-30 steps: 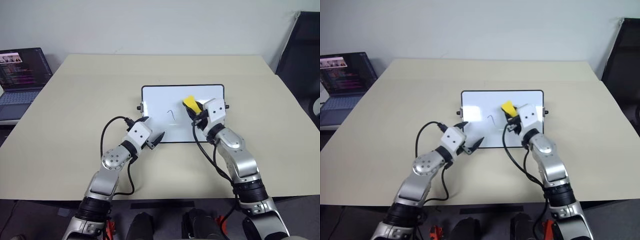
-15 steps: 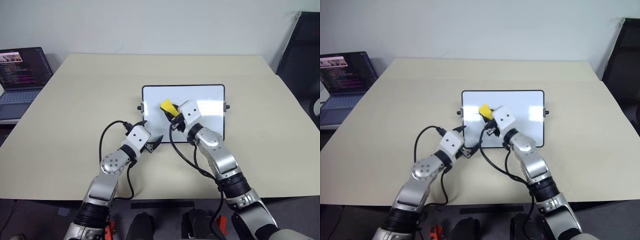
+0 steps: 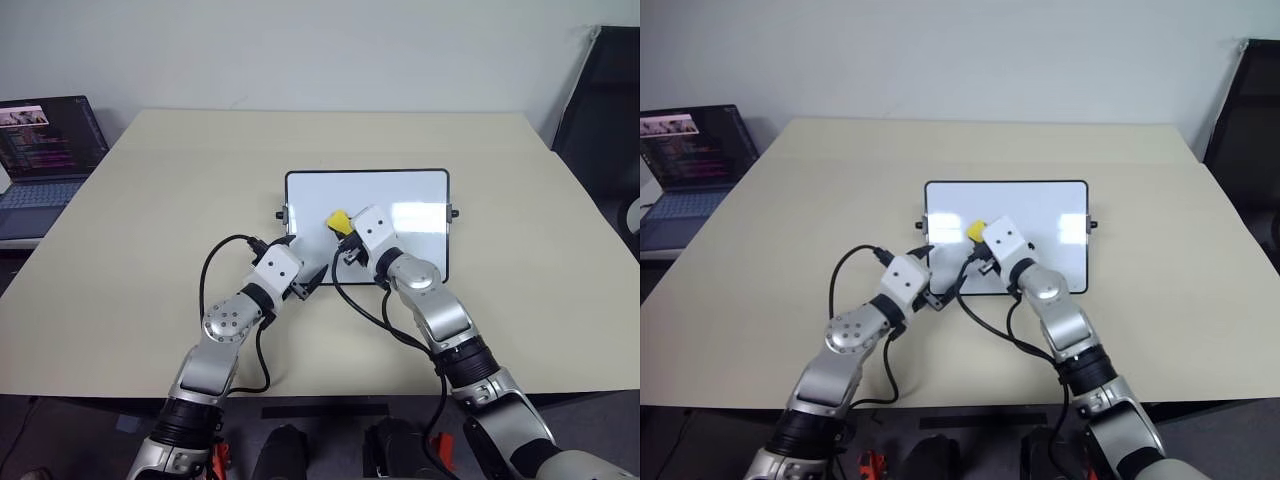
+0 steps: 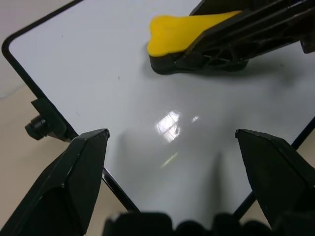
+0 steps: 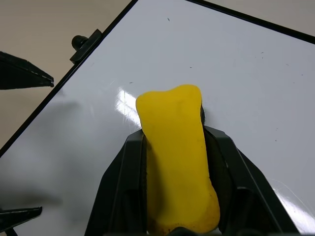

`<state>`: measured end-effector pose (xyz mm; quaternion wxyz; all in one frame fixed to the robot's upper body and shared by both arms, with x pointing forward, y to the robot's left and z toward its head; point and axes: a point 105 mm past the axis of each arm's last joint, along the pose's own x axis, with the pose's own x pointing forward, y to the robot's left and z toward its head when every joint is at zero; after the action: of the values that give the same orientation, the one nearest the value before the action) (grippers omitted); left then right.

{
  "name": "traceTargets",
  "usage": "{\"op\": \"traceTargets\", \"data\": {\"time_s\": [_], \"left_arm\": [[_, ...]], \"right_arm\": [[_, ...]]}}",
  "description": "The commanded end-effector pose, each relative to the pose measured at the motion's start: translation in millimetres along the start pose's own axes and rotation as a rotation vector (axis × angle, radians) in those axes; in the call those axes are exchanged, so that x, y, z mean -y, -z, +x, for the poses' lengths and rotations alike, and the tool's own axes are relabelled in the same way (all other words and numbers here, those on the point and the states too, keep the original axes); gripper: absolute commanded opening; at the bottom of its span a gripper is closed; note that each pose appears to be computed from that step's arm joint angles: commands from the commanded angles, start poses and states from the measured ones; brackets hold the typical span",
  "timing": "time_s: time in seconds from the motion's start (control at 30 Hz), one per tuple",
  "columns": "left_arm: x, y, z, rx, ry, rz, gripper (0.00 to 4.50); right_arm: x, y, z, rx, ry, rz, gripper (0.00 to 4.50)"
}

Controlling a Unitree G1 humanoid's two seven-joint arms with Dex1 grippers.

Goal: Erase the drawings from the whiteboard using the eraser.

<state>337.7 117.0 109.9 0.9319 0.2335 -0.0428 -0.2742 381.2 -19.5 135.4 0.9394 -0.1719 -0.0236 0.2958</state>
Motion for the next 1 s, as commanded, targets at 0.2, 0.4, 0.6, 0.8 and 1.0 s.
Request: {"op": "traceTargets", "data": {"time_s": [0.2, 0.4, 0.6, 0.8, 1.0], "left_arm": [[-10, -11, 2, 0.036, -0.04, 0.006, 4.5], [-8, -10, 1, 0.032, -0.034, 0.0, 4.5], [-10, -12, 4, 0.037, -0.035, -0.001, 4.5], [10, -32, 3, 0.145, 0.072, -0.063, 4.5], [42, -63, 2, 0.291, 0.321, -0.154, 4.5]], "right_arm": [[17, 52, -40, -0.202, 0.02, -0.015, 1.26], [23, 60, -53, -0.237, 0.03, -0.012, 1.26], [34, 43, -51, -0.16, 0.074, 0.022, 1.26], [43, 9, -69, 0.024, 0.096, 0.138, 1.26], [74, -1, -110, 0.015, 0.213, 0.12, 1.26]]}}
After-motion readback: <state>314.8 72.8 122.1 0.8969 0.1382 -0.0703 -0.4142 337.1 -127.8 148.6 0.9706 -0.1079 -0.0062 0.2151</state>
